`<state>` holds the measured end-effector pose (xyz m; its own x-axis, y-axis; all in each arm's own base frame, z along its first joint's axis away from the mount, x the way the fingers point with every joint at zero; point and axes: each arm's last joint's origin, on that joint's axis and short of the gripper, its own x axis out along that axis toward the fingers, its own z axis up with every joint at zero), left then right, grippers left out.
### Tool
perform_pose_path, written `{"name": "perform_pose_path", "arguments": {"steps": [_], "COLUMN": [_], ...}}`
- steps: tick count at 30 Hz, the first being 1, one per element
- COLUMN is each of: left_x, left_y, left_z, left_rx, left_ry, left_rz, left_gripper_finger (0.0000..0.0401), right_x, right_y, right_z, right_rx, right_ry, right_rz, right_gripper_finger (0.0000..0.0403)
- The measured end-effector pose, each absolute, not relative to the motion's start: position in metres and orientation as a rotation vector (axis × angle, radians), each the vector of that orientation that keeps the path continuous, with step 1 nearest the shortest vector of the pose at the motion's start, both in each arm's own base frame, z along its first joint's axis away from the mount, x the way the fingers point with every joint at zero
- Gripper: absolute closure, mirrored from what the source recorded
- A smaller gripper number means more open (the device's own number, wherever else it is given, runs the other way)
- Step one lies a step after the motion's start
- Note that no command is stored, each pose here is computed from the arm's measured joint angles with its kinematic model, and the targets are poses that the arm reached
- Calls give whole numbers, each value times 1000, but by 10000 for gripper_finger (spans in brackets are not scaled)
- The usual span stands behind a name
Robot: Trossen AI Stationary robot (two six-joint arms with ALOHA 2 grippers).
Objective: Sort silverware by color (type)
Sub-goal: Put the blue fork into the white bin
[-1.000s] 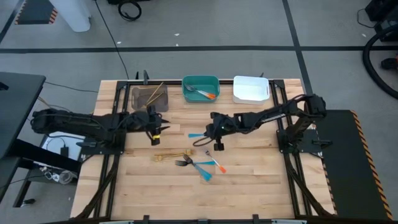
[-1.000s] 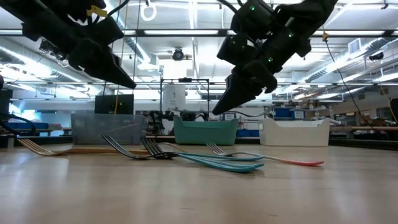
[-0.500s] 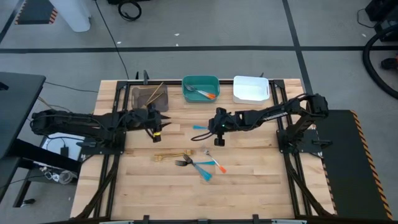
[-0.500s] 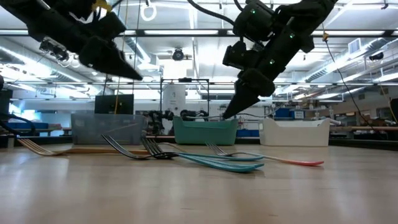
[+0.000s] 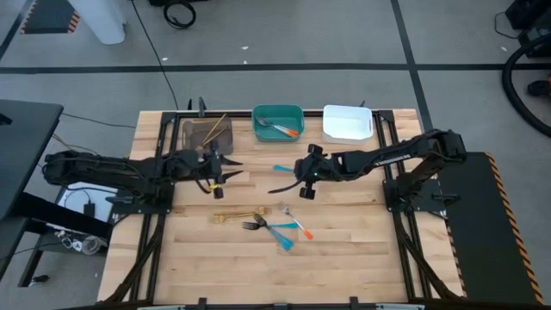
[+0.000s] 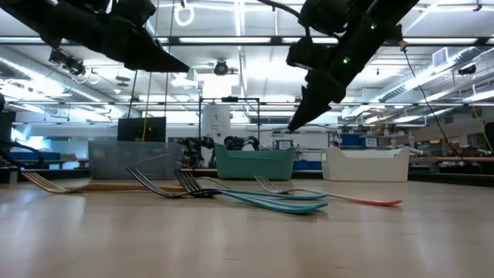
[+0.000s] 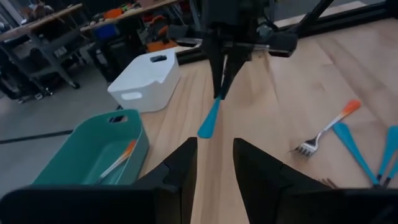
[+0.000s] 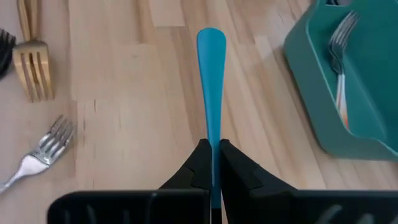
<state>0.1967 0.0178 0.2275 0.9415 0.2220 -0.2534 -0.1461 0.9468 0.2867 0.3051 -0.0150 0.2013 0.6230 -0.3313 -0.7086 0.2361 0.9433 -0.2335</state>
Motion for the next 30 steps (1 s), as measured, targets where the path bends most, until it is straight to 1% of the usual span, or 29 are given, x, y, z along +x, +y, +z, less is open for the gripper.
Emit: {"name": "perform_pose_path", "arguments": {"steps": [8, 19, 30], "left_x": [198, 199, 199], "left_y": [10, -1, -2], "left_z": [231, 234, 235], "left_rx": [272, 317, 318], "left_ry": [248, 212, 201], "left_rz": [155, 100, 99], "left_gripper_finger": [289, 289, 290], "right_x": [293, 266, 254], "right_y": [-16, -35, -62], "right_z": [218, 237, 239], "right_rx": [-103, -158, -195], "right_ry": [818, 876, 939], "right_rz": [-377, -504, -584], "right_gripper_finger": [384, 384, 384]}}
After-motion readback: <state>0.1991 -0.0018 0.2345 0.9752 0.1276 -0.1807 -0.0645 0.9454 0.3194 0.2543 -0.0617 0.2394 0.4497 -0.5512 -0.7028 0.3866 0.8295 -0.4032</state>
